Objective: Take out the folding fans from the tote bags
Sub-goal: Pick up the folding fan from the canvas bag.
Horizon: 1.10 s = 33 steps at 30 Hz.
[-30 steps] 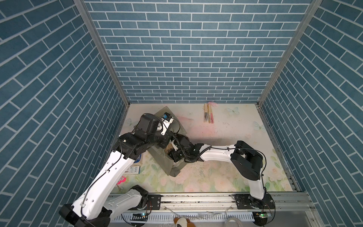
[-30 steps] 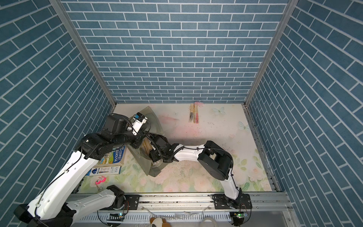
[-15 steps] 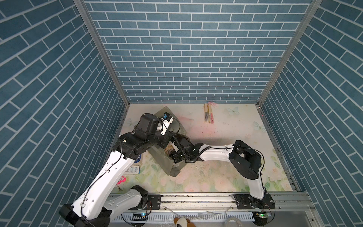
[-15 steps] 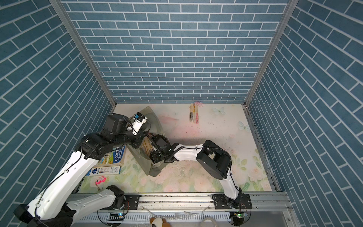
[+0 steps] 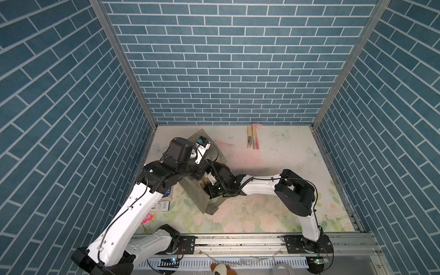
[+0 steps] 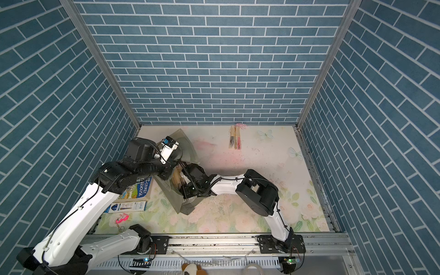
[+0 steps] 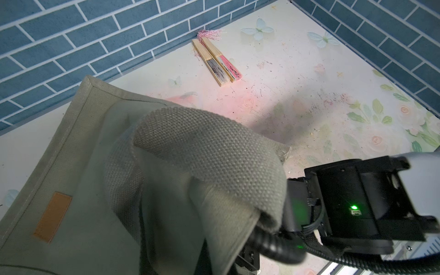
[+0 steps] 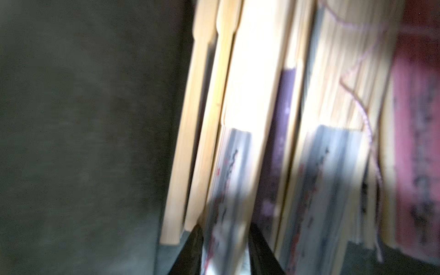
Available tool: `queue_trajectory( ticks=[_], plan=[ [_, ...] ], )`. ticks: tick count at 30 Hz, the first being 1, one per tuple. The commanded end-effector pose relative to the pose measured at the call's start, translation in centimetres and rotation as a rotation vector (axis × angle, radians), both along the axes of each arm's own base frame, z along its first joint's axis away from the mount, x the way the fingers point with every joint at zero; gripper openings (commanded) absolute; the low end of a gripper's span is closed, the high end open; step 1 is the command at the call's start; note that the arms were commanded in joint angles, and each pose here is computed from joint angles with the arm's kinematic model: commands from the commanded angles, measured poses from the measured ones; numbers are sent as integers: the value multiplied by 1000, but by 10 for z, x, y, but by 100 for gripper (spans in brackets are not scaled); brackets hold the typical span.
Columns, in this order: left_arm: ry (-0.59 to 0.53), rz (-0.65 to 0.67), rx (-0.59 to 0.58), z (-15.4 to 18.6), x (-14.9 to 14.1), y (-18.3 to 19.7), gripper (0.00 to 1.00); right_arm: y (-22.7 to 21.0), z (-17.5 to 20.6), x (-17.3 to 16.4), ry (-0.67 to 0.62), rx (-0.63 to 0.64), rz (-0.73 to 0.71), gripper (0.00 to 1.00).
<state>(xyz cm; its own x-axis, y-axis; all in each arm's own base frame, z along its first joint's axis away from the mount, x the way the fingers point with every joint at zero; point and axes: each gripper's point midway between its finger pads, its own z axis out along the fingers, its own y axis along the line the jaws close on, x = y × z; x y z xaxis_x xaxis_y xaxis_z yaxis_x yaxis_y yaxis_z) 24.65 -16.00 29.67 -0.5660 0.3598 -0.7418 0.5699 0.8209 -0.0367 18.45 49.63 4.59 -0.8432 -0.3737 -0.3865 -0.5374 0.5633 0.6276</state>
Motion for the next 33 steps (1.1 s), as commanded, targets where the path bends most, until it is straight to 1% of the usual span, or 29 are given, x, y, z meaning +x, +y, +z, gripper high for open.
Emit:
queue_trajectory(
  ticks=[1, 4, 7, 9, 12, 14, 17, 21, 25, 28, 33],
  plan=[
    [-20, -42, -29, 7, -5, -6, 0, -10, -21, 1, 72, -70, -46, 35],
    [-21, -42, -29, 7, -6, -6, 0, -13, -22, -1, 79, -80, -44, 35],
    [-20, -39, -23, 6, -6, -5, 0, -14, -13, -4, 96, -45, -31, 32],
    [-22, -38, -24, 6, -7, -4, 0, -14, -4, -5, 95, -11, -31, 29],
    [-24, -37, -25, 6, -6, -4, 0, -15, 3, -5, 87, 5, -20, 23],
    [-22, -37, -23, 5, -6, -4, 0, -15, 0, -6, 92, 3, -14, 18],
    [-20, -36, -22, 4, -6, -4, 0, -15, -2, -10, 112, 6, 1, 13],
    [-23, -33, -22, 5, -7, -3, 0, -19, 3, -9, 89, 10, -4, 12],
    [-23, -33, -21, 4, -6, -3, 0, -28, 11, -9, 45, -19, 5, 9],
    [-21, -32, -20, 4, -6, -3, 0, -36, 20, -7, 2, -33, 4, 9],
    [-22, -33, -23, 3, -6, -3, 0, -47, 20, -8, -30, -52, 4, 9]
  ],
)
